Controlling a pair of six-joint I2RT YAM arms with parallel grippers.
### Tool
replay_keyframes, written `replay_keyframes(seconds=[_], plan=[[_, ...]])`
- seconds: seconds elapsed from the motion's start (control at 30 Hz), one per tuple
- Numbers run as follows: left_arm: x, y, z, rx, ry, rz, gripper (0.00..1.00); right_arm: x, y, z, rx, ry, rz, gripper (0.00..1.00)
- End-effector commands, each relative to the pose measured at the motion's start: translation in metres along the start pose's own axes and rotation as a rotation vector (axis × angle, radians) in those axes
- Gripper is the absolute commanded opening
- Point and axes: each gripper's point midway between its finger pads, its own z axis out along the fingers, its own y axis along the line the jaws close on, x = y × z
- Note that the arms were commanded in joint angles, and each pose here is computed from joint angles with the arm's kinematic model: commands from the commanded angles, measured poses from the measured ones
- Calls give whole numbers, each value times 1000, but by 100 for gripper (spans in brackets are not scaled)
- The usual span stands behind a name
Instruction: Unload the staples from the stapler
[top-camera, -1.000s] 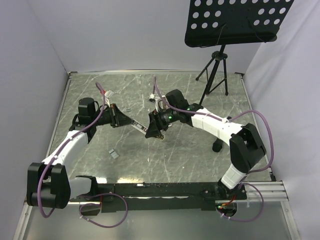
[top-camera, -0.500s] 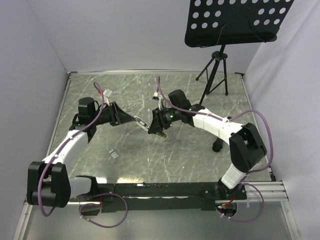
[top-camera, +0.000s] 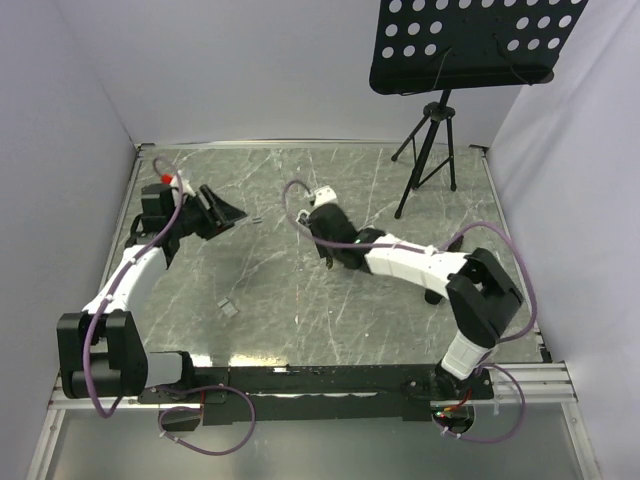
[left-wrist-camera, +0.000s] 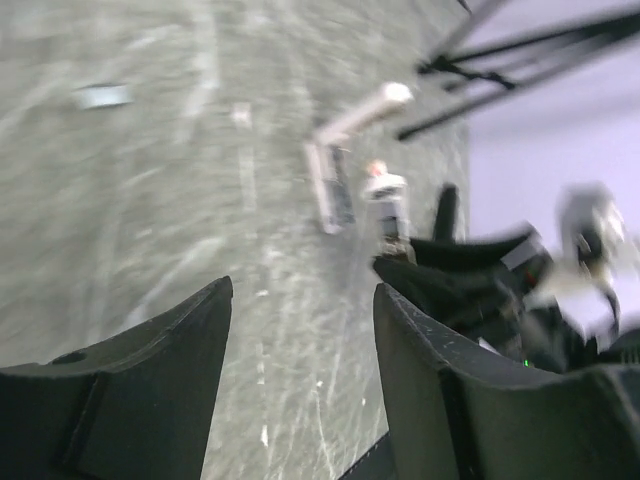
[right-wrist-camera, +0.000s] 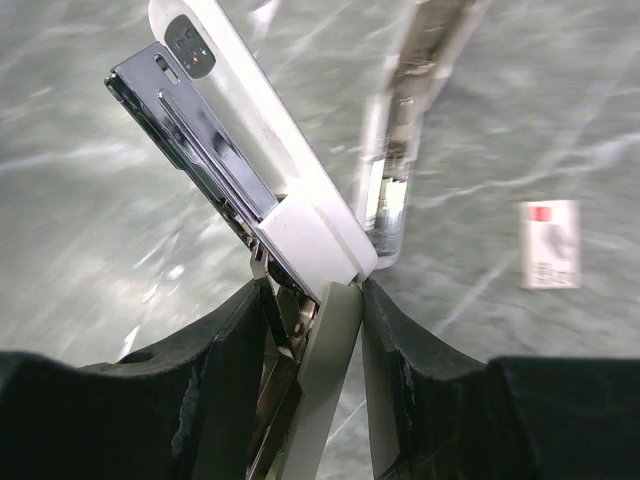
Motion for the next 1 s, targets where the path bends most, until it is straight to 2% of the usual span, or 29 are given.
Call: replay_keyframes(seconds=[0.0, 0.1, 0.2, 0.37, 0.67, 0.73, 0.77, 0.8, 0.83, 0.87, 0.9, 0.97], plan=[[-3, 28, -16, -60, -58, -96, 63, -33, -36, -8, 437, -221, -29, 7], [-3, 39, -24, -86, -79, -101, 63, -36, -26, -12, 559, -286, -106, 6], [-2, 47, -30, -114, -91, -94, 64, -30, -15, -7, 632, -291, -195, 7], [5, 60, -36, -161, -120, -104, 66, -2, 7, 5, 695, -240, -327, 8], [-6, 95, -54, -301, -216, -220, 68, 35, 47, 19, 758, -247, -589, 10], [-6, 94, -54, -293, -218, -226, 68, 33, 51, 22, 756, -281, -599, 11], [-6, 94, -53, -287, -213, -228, 68, 42, 46, 23, 787, -239, -725, 12], [-6, 94, -53, -287, -213, -231, 68, 31, 51, 21, 791, -312, -640, 13], [-5, 95, -53, -291, -210, -231, 68, 29, 51, 19, 810, -321, -657, 14], [-4, 95, -53, -294, -207, -235, 68, 31, 49, 18, 863, -273, -828, 15], [-5, 95, -54, -295, -210, -231, 68, 20, 47, 7, 884, -357, -719, 15], [-6, 95, -55, -294, -220, -233, 68, 18, 52, 14, 902, -329, -799, 11]])
